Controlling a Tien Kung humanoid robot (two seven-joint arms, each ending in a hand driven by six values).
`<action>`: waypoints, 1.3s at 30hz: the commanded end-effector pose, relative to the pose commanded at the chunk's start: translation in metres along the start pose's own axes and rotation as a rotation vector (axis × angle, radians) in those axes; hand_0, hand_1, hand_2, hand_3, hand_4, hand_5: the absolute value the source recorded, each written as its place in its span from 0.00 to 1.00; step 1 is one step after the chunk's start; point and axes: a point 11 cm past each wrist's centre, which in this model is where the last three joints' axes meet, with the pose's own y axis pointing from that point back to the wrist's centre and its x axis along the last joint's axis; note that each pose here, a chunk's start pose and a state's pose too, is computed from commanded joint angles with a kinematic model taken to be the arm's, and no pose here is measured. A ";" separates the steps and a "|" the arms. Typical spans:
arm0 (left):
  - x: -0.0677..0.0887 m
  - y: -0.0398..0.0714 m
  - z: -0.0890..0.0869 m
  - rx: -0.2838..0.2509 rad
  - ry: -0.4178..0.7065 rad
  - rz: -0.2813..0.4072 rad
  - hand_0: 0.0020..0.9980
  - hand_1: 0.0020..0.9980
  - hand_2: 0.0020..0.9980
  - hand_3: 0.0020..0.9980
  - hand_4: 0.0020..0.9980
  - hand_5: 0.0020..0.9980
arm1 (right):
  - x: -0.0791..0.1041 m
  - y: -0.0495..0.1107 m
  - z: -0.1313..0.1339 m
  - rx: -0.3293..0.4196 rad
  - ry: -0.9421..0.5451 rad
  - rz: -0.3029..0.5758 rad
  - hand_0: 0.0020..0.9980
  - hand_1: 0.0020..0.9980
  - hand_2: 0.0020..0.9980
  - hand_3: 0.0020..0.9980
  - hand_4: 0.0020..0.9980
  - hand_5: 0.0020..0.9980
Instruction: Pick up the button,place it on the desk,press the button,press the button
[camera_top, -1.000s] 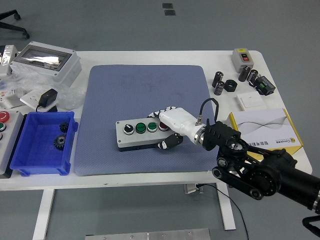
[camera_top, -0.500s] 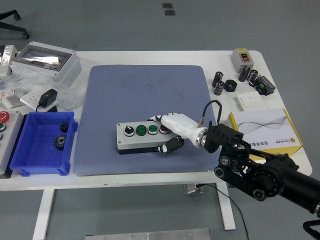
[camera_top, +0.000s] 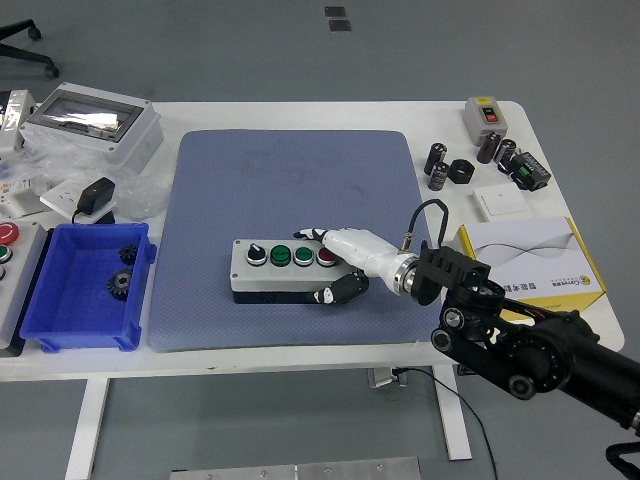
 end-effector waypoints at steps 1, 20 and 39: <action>0.000 0.000 0.000 0.000 0.000 -0.001 0.61 0.50 0.49 0.60 0.21 0.00 | 0.000 0.000 0.001 -0.004 0.005 0.005 0.94 0.92 0.95 1.00 0.65 0.13; -0.001 0.000 -0.001 0.004 0.002 -0.016 0.58 0.50 0.48 0.60 0.15 0.00 | 0.001 0.000 0.002 -0.012 0.072 0.024 0.97 0.97 1.00 1.00 0.71 0.11; -0.004 0.000 -0.002 0.001 0.002 -0.033 0.58 0.50 0.48 0.60 0.14 0.00 | 0.012 0.007 0.003 -0.004 0.065 0.030 1.00 1.00 1.00 1.00 0.78 0.11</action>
